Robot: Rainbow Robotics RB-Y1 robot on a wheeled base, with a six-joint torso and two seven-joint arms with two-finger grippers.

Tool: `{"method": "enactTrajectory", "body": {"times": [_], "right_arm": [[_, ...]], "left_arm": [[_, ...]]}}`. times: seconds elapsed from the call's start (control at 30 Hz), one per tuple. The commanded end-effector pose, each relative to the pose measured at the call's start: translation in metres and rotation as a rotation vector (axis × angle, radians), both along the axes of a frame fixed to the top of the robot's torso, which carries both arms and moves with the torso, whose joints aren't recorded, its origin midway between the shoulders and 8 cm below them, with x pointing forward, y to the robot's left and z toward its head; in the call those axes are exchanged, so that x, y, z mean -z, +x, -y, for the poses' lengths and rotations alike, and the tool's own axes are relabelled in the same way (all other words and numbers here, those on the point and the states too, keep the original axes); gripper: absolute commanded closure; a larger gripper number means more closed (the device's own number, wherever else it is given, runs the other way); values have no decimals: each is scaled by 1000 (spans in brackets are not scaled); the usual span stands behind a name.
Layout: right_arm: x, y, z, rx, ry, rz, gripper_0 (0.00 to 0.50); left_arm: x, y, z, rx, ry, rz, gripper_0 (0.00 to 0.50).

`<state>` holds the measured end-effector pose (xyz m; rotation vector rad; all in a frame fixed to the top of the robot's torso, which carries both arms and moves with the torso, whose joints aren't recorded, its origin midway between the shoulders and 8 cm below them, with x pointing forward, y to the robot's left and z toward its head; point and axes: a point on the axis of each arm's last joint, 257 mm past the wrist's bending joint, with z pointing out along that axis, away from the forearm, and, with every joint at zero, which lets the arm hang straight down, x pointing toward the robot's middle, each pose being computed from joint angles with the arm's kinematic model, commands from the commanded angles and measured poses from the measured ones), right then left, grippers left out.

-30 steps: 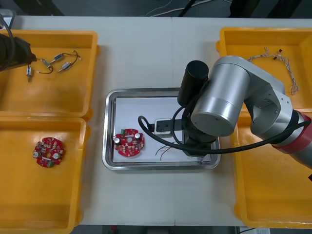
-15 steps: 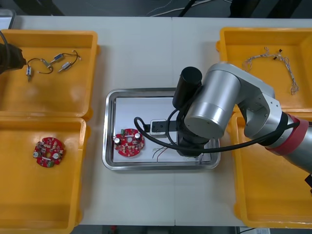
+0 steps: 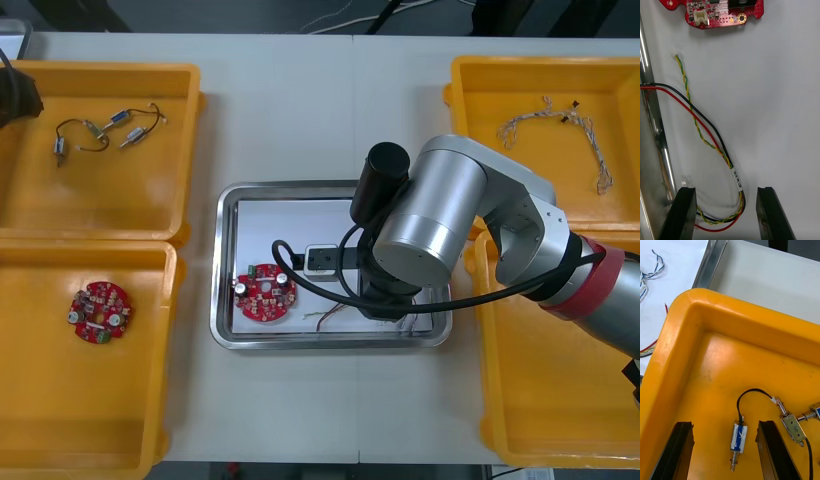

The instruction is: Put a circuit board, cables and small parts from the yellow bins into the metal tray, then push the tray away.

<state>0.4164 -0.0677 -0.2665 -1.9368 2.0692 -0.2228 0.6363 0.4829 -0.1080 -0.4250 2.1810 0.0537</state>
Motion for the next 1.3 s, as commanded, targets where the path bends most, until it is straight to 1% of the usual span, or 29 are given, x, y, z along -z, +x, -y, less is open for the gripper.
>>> {"method": "enactTrajectory", "body": {"times": [0.03, 0.2, 0.3, 0.33, 0.4, 0.47, 0.57, 0.63, 0.73, 0.87, 0.97, 1.03, 1.3], "right_arm": [[-26, 6, -23, -46, 37, 53, 0], [-42, 7, -20, -16, 60, 51, 0], [-56, 7, -21, -1, 90, 48, 0], [-56, 7, -21, 3, 93, 45, 0], [-68, 7, -18, 28, 119, 31, 0], [-77, 7, -15, 45, 135, 24, 0], [-95, 9, -5, 85, 151, 27, 0], [-106, 8, 6, 138, 160, 19, 0], [-119, 7, 19, 227, 182, 0, 0], [-142, 14, 23, 327, 269, 21, 0], [-154, 18, 28, 393, 321, 26, 0], [-161, 20, 34, 458, 360, 17, 0], [-172, 27, 67, 681, 442, -6, 0]], "left_arm": [[-22, 23, 30, 93, 81, 29, 0], [-6, 24, 39, 104, 80, 1, 0], [9, 24, 44, 112, 81, -20, 0], [10, 24, 43, 110, 81, -23, 0], [17, 26, 43, 112, 83, -22, 0], [22, 25, 40, 111, 89, -29, 0], [24, 25, 38, 112, 98, -33, 0], [27, 25, 38, 115, 103, -40, 0], [31, 25, 40, 115, 96, -42, 0], [35, 26, 39, 117, 102, -41, 0], [39, 26, 39, 116, 96, -47, 0], [42, 25, 39, 114, 94, -53, 0], [49, 23, 40, 115, 88, -67, 0]]}}
